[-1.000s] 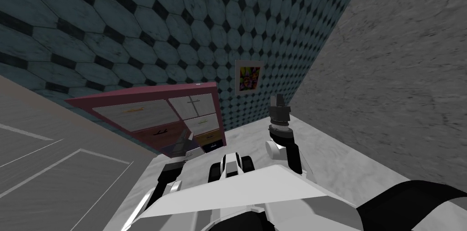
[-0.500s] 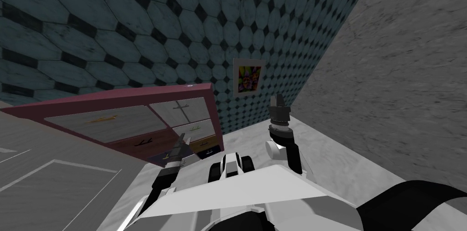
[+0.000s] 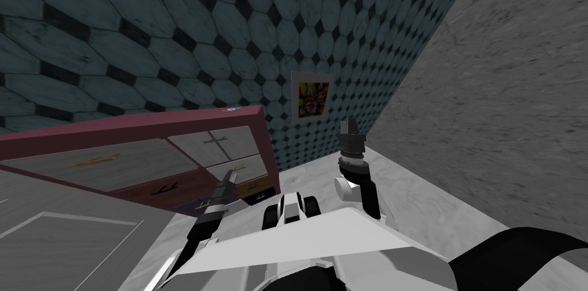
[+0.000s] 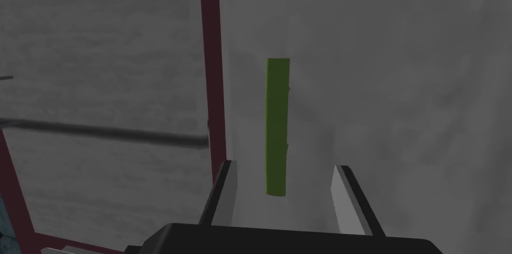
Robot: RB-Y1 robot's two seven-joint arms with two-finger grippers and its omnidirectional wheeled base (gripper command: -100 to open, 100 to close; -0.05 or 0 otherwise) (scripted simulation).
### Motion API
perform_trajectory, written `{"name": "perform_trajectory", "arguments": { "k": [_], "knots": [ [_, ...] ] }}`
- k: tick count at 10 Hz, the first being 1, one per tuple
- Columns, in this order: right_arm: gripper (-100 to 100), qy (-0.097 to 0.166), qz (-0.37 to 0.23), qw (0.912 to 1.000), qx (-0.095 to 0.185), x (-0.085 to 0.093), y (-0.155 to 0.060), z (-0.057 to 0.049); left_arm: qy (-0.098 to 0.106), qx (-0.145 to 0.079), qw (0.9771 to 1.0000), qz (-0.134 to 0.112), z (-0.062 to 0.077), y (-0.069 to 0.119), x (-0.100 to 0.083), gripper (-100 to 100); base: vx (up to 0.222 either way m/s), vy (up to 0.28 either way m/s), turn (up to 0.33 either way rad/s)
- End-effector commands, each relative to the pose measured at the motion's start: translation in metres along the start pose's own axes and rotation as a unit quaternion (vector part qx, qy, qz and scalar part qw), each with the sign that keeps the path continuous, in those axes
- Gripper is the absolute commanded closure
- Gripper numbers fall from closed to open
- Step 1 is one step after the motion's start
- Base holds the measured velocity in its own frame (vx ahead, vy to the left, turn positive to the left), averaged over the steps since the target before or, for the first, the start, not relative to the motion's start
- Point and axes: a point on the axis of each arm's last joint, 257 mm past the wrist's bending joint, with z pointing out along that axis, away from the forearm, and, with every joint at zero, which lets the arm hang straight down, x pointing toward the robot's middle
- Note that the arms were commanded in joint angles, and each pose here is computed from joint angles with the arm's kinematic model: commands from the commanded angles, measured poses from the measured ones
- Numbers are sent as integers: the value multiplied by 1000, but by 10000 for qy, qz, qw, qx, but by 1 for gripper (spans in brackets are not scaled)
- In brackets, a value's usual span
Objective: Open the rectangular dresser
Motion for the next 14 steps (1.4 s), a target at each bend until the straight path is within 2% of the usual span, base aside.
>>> {"name": "perform_trajectory", "arguments": {
  "k": [1, 4, 5, 9, 10, 12, 14],
  "knots": [
    [0, 0, 1, 10000, 0, 0, 0, 0, 45, 5, 10000, 4, -6, -4, 1, 100, -157, -39, 41],
    [0, -1, 2, 10000, -1, 0, 0, 0, 69, 5, 10000, 6, -9, -7, 2, 100, -153, -41, 22],
    [0, 0, 1, 10000, 0, 0, 0, 0, 29, 0, 10000, 27, -6, -5, -1, -100, 53, 7, -33],
    [0, 0, -1, 10000, 0, 0, 0, 0, -4, 2, 10000, 44, -1, -4, -4, -100, 132, 29, -15],
    [0, 0, -1, 10000, 0, 0, 0, 0, -111, 3, 9999, 67, 11, -5, -5, -100, -16, 30, -162],
    [0, 0, 0, 10000, 0, 0, 0, 0, -178, 1, 9998, 76, 19, -6, -5, -100, -54, 44, -86],
    [0, 0, 0, 10000, -1, 0, 0, 0, -308, -8, 9995, 88, 35, -7, -5, -100, -80, 48, -129]
  ]
}}
